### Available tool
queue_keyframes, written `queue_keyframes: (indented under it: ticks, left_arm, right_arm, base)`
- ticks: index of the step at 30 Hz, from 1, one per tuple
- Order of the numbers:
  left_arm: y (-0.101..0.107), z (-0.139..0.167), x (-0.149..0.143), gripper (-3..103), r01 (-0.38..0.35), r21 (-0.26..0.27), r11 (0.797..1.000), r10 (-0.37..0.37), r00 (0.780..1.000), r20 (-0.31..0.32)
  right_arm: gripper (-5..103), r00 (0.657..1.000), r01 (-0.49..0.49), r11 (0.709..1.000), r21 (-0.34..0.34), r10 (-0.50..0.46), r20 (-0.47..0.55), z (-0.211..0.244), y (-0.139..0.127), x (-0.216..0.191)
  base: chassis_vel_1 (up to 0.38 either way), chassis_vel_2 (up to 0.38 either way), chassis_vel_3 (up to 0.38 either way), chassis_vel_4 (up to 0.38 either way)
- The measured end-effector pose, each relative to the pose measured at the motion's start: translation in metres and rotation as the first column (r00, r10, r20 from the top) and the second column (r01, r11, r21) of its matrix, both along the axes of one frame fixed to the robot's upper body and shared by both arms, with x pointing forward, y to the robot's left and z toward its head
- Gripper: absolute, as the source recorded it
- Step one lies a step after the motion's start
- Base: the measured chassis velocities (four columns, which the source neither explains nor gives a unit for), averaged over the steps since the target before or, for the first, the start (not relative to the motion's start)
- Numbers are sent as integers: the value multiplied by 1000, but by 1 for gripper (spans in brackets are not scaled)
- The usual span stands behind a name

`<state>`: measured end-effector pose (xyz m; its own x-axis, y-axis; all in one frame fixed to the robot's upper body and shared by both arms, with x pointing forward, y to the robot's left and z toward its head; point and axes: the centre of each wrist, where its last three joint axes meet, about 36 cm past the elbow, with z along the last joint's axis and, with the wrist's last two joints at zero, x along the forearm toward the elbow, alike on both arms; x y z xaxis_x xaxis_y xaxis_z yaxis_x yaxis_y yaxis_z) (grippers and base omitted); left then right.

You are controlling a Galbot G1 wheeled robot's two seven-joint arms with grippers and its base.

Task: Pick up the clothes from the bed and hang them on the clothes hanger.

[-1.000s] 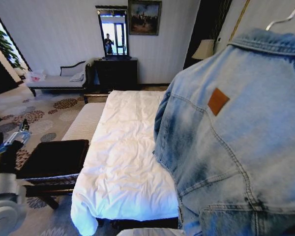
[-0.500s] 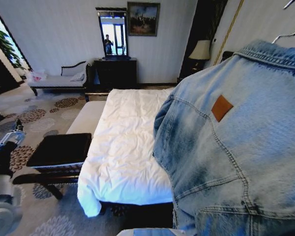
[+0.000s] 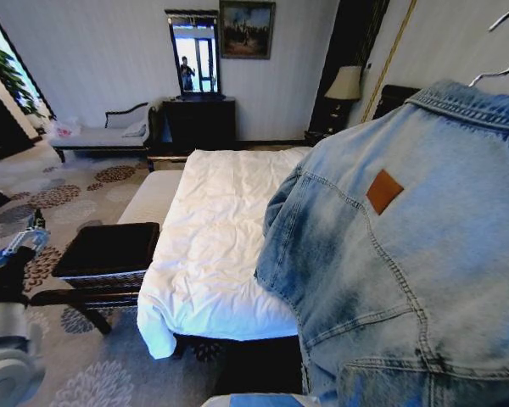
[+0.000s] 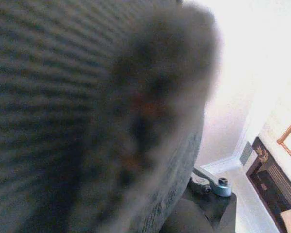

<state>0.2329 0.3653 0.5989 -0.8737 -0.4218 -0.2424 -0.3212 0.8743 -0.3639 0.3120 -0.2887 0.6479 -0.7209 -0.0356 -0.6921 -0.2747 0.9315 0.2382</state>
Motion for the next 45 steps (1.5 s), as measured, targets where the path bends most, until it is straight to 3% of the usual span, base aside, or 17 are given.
queue_keyframes:
  ticks: [20,31,45]
  left_arm:
    - [-2,1,4,100,33,20,999,-34,999,12]
    - [-2,1,4,100,38,33,999,-38,999,6]
    - [-3,-2,2,100,32,29,999,-32,999,-8]
  right_arm:
    - [14,997,74,997,6,-74,-36,-10,-12,-10]
    - [14,990,137,990,16,-136,-49,-17,-25,-19]
    - [14,987,150,989,10,-149,-56,-23,-26,-22]
  base:
    - [141,-176,-140,174]
    - [-25,-1,-1,-22]
    - [-49,-62,-57,-55]
